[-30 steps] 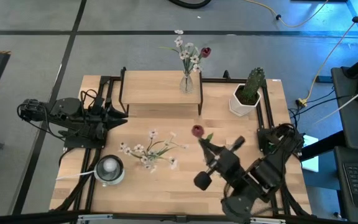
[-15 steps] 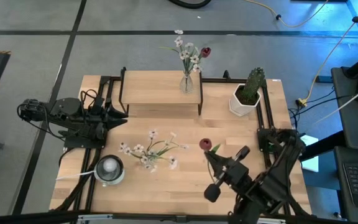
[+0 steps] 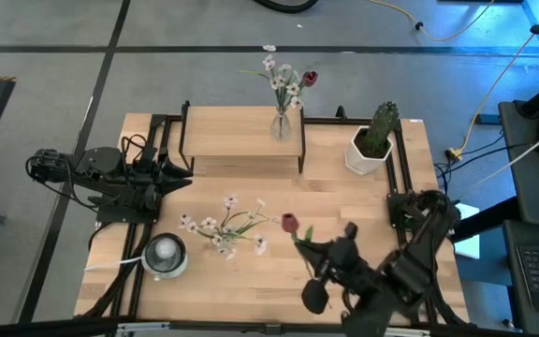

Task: Pick and place flowers into a vace then onto a shelf
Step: Put the red flower into the transparent vase

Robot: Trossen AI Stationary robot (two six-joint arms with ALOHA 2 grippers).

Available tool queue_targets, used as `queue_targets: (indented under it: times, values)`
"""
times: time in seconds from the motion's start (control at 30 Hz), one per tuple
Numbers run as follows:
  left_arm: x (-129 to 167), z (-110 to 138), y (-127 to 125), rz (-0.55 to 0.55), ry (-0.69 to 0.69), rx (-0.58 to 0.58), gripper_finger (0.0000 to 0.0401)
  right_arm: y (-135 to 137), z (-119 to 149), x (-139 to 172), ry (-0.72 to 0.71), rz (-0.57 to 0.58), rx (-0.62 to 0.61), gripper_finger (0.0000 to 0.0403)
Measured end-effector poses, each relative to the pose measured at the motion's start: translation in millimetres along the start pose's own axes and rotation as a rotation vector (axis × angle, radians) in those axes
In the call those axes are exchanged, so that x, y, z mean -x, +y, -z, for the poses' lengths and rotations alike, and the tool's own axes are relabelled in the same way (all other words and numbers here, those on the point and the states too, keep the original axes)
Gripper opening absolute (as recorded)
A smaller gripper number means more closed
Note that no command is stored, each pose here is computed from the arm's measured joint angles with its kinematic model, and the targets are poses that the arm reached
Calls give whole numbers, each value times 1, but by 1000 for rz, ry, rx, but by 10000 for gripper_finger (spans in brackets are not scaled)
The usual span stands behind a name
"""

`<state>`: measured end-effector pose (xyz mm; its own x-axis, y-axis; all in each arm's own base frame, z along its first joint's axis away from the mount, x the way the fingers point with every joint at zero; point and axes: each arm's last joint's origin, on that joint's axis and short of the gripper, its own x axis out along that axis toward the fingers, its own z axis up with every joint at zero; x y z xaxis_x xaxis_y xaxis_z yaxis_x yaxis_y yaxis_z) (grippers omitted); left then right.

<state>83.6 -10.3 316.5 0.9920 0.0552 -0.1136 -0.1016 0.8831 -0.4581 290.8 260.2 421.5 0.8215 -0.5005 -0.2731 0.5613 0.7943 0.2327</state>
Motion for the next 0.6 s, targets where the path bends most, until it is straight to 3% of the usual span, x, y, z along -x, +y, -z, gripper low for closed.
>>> queue_targets:
  times: [0.17, 0.33, 0.6]
  values:
    - [0, 0, 0, 0, 0, 0, 127, 10, -34, -15, 97, -238, 46, 1]
    - [0, 0, 0, -1, 0, 1, 127, 17, -79, -19, -54, -540, 154, 1]
    - [0, 0, 0, 0, 0, 2, 127, 18, -107, -8, -364, -524, 416, 0]
